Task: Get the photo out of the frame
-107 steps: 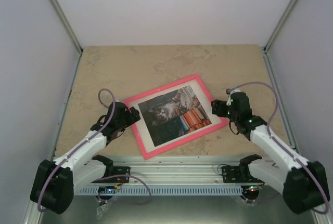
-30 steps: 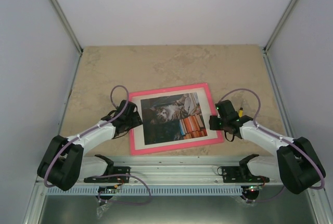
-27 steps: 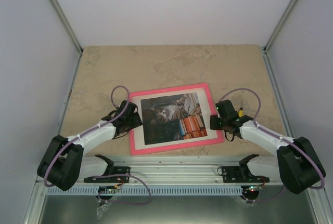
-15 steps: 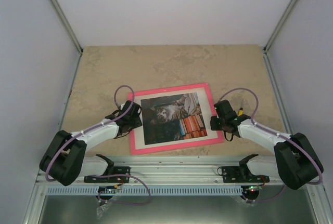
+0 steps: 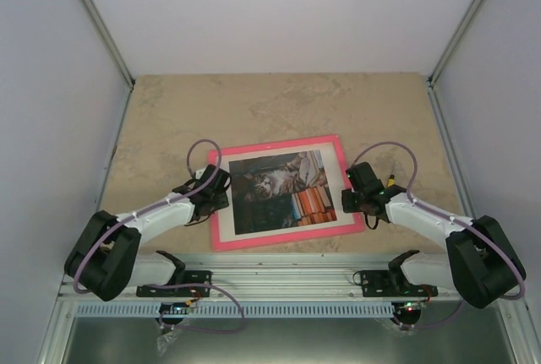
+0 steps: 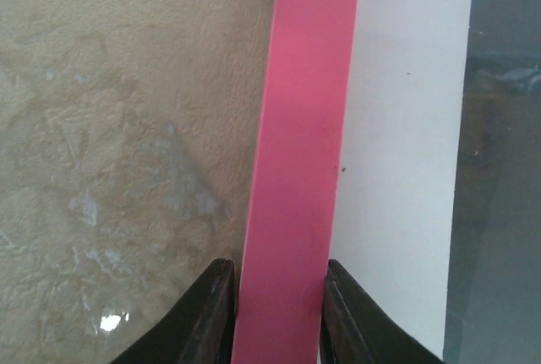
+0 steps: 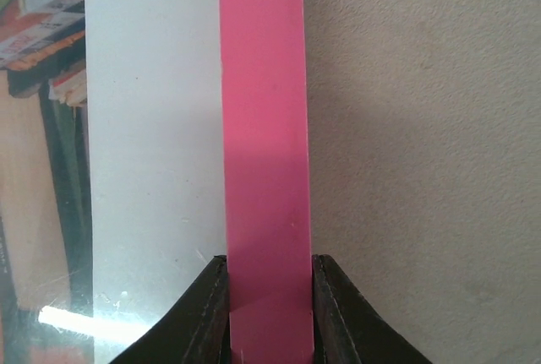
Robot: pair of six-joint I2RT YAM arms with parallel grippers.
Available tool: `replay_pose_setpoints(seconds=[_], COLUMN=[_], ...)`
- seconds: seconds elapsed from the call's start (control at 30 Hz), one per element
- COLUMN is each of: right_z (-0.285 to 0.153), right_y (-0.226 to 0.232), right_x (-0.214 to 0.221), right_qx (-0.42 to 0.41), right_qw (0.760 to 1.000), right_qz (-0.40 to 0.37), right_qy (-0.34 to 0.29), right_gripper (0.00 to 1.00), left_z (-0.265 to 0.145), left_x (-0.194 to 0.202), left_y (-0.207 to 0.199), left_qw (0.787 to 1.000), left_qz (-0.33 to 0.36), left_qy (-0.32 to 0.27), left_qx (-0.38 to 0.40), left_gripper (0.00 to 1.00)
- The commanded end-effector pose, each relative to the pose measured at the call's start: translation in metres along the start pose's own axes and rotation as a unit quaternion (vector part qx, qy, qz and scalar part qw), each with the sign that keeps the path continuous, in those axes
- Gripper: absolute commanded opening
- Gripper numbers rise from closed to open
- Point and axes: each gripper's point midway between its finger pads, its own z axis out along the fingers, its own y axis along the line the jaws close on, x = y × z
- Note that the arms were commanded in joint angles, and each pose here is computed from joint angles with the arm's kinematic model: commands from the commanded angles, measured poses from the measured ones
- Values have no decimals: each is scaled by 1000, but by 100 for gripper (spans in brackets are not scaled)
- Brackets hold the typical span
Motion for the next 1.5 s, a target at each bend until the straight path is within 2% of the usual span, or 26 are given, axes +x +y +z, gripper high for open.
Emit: replay_pose_setpoints(seconds=[0.0,0.4,0.8,1.03,1.33,1.47], right_z=[-14,-33,-43,-49,-45,-34], right_y=[11,21,24,30,40,41], right_x=[-24,-37,-45,-64,-106,-125], right_qx=[-22,-61,-74,-72,-63,-56], right_qw=[999,995,992,992,991,991], right_qz=[22,32,32,15,-5,-16], right_qy=[-39,-77,-93,-103,-122,-122], right_gripper=[1,1,1,0,1,7], left_z=[-8,-19,-56,-74,-73,-64], left_x=[1,-8,-35,-65,-100,-110], left_y=[-8,-13,-24,-34,-35,-26], left_qw=[1000,999,996,993,992,991], left_qz=[-9,-19,-41,-41,-43,-60], left_qy=[8,-6,-48,-85,-110,-103], left_qx=[16,34,69,74,55,55], left_gripper=[24,15,6,0,0,0])
